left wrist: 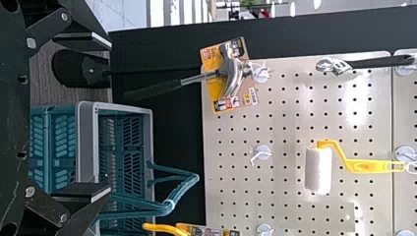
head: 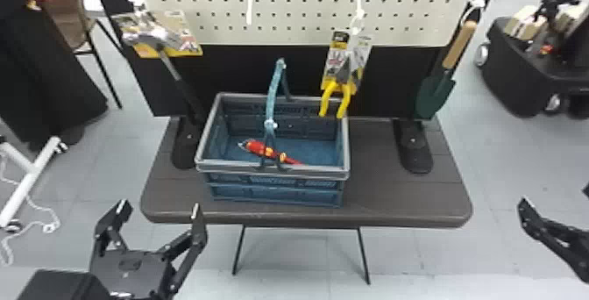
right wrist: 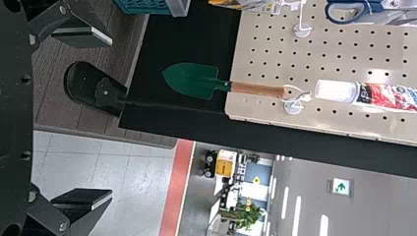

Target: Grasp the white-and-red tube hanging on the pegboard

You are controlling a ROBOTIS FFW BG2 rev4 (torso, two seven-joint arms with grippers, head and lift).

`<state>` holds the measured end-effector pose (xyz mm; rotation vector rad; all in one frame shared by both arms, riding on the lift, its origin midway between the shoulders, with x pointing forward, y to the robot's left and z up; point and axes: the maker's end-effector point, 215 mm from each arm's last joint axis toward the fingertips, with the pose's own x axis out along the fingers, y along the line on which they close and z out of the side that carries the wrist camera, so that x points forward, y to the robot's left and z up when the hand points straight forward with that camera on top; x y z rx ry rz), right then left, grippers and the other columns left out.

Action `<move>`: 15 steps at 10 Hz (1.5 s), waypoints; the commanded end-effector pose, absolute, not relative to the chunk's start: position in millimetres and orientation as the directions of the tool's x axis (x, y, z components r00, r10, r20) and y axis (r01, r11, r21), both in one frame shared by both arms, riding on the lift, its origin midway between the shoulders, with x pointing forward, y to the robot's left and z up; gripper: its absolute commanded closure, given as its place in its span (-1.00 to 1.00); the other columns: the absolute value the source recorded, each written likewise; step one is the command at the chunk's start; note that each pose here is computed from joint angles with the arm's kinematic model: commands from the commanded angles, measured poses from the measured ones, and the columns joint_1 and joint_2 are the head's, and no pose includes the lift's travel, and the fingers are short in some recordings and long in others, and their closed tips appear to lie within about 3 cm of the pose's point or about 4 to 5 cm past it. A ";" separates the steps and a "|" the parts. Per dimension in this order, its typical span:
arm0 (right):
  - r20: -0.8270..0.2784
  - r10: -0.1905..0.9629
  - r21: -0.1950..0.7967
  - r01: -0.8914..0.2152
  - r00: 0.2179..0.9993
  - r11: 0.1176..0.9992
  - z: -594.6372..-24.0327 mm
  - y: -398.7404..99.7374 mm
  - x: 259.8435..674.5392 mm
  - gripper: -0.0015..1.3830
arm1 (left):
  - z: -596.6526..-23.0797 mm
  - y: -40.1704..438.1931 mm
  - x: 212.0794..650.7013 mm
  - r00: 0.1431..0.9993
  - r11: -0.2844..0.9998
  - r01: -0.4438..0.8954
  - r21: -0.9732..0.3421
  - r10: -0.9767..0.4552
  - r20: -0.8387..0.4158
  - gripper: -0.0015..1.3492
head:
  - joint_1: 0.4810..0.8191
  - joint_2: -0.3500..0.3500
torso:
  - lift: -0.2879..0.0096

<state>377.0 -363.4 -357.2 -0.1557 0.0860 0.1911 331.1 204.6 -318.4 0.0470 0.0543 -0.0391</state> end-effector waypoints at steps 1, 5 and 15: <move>-0.098 0.181 -0.142 -0.194 0.979 0.971 -357.2 -363.3 377.4 -0.70 | -314.7 205.2 332.2 0.998 0.998 0.039 0.046 -0.037 -0.046 -0.60 | 1.00 0.02 | 0.27; -0.089 0.187 -0.140 -0.198 0.978 0.970 -355.3 -362.6 382.2 -0.70 | -310.2 205.8 335.1 0.999 0.998 0.037 0.049 -0.035 -0.032 -0.60 | 1.00 0.02 | 0.27; -0.003 0.259 -0.275 -0.250 0.966 0.929 -232.3 -364.2 458.5 -0.71 | -305.3 207.1 338.0 0.999 0.997 0.048 0.062 -0.047 -0.018 -0.60 | 1.00 0.02 | 0.27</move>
